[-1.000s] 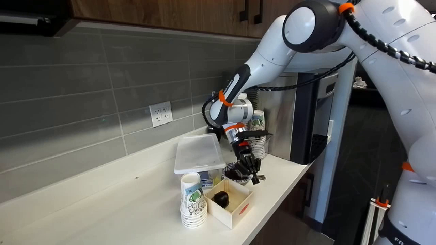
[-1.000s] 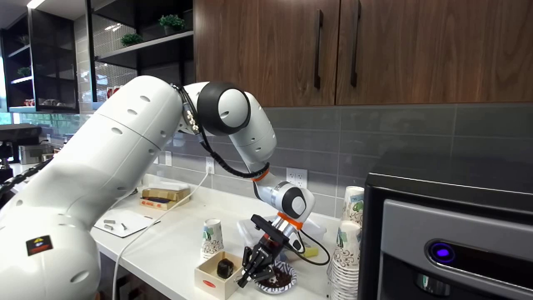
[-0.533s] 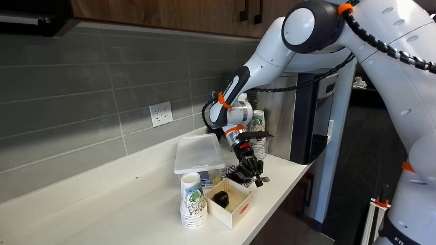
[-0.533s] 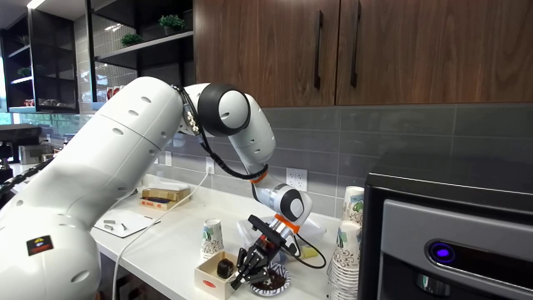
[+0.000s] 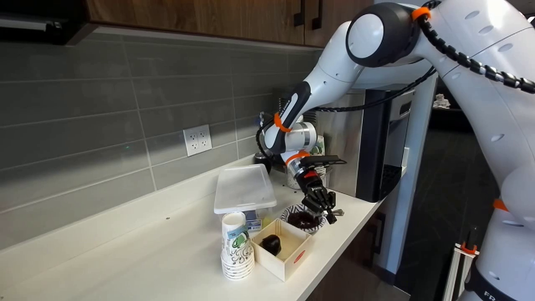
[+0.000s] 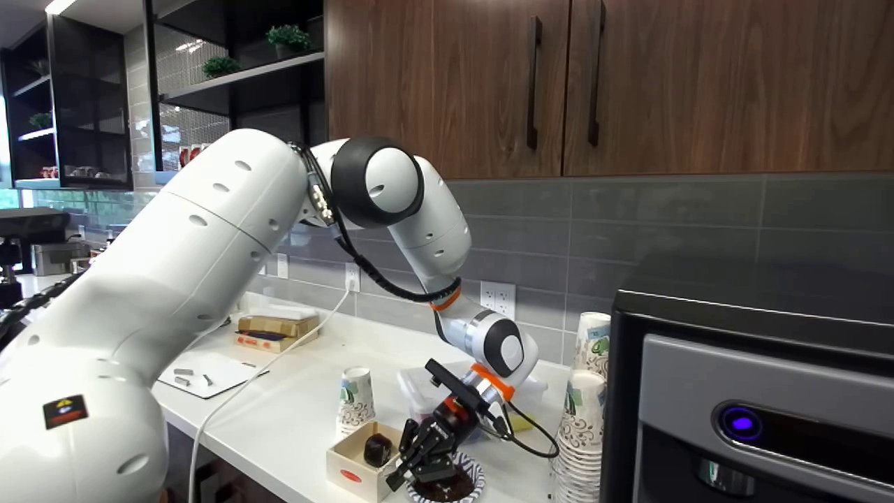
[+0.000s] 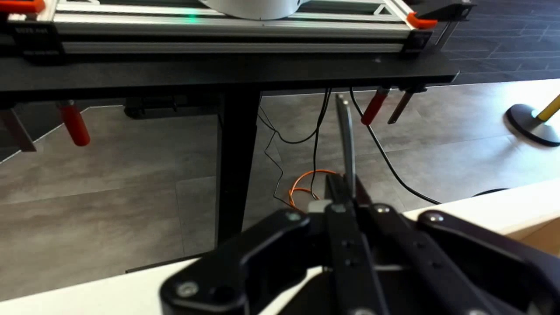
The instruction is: Stir the contents of the paper plate with a spoon
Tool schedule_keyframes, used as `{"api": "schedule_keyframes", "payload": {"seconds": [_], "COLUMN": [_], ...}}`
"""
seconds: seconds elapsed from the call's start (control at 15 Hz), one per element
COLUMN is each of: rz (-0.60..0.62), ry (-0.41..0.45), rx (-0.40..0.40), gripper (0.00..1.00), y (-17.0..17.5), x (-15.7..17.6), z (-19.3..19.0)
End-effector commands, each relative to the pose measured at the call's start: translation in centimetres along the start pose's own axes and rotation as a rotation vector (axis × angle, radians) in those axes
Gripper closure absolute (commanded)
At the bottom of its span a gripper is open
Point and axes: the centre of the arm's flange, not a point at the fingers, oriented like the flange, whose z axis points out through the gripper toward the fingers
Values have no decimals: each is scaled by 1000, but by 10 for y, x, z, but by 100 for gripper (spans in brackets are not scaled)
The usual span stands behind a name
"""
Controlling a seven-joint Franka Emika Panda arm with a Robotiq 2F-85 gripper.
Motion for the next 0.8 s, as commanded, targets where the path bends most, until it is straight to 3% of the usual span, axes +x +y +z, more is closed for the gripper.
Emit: {"api": "schedule_keyframes", "payload": {"seconds": [0.0,0.13,0.33,0.73], "rz": [55,81,82,-53], "ry": [-49,-60,-6,36], "rx": [-3,-9,-48,-28], "gripper": [99,99,99,99], "y": [13,18,18,-8], "x": [-10,-16,-15,-5], "z": [-15,-19,-26,-20]}}
